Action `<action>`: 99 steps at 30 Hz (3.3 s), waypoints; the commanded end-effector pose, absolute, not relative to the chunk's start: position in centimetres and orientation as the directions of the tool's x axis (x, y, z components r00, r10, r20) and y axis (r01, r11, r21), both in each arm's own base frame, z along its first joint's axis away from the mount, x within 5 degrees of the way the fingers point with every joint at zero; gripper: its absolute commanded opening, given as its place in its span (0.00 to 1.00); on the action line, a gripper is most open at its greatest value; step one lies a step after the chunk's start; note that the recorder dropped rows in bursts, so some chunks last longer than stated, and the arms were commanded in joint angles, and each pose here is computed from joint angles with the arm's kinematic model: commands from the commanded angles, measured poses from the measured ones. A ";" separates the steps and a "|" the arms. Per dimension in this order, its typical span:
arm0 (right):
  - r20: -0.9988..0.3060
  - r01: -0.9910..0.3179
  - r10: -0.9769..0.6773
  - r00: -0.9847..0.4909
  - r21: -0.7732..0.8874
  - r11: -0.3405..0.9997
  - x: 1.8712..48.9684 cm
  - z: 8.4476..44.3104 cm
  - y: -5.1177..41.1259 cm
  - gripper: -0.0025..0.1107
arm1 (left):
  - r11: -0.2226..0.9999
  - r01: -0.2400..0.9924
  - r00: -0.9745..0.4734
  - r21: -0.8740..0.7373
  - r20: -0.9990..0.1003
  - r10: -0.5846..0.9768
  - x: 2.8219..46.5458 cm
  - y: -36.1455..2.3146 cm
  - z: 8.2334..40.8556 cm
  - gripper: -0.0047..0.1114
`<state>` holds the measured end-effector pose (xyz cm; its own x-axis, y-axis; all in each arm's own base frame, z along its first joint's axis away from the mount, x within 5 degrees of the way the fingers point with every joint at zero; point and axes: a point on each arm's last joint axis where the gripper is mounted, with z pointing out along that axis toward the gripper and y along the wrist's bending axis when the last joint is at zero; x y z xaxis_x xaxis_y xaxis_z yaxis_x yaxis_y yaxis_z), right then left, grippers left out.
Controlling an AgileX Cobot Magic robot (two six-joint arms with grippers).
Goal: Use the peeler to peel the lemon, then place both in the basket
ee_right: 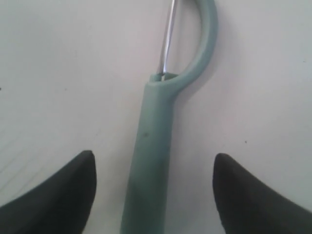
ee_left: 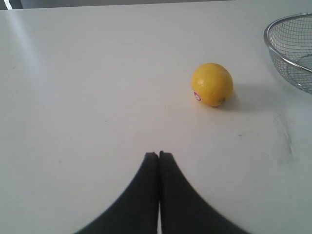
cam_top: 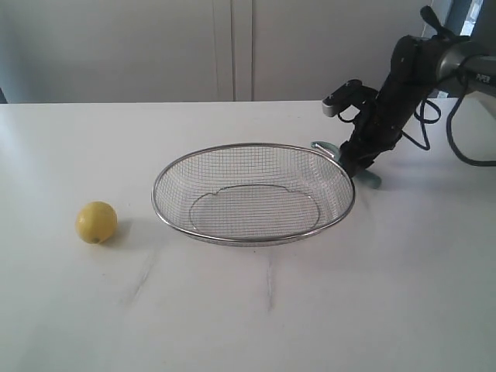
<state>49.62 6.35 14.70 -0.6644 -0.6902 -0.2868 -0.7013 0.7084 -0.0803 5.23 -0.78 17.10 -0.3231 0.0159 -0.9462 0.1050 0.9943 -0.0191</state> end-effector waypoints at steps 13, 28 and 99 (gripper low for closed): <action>-0.228 -0.716 -0.704 -0.673 -0.039 0.697 49.4 12.7 6.5 0.53 | 0.995 0.100 -0.323 -0.022 -0.946 0.012 5.2 -0.8 16.9 0.04; -0.295 -0.550 -0.541 -0.788 -0.058 0.833 48.7 19.3 6.1 0.02 | 0.995 0.100 -0.323 -0.022 -0.946 0.012 5.2 -0.8 16.9 0.04; -0.397 -0.630 -0.510 -0.763 0.280 0.725 29.2 30.5 7.3 0.02 | 0.996 0.090 -0.250 0.002 -0.968 0.024 5.4 -0.6 17.6 0.04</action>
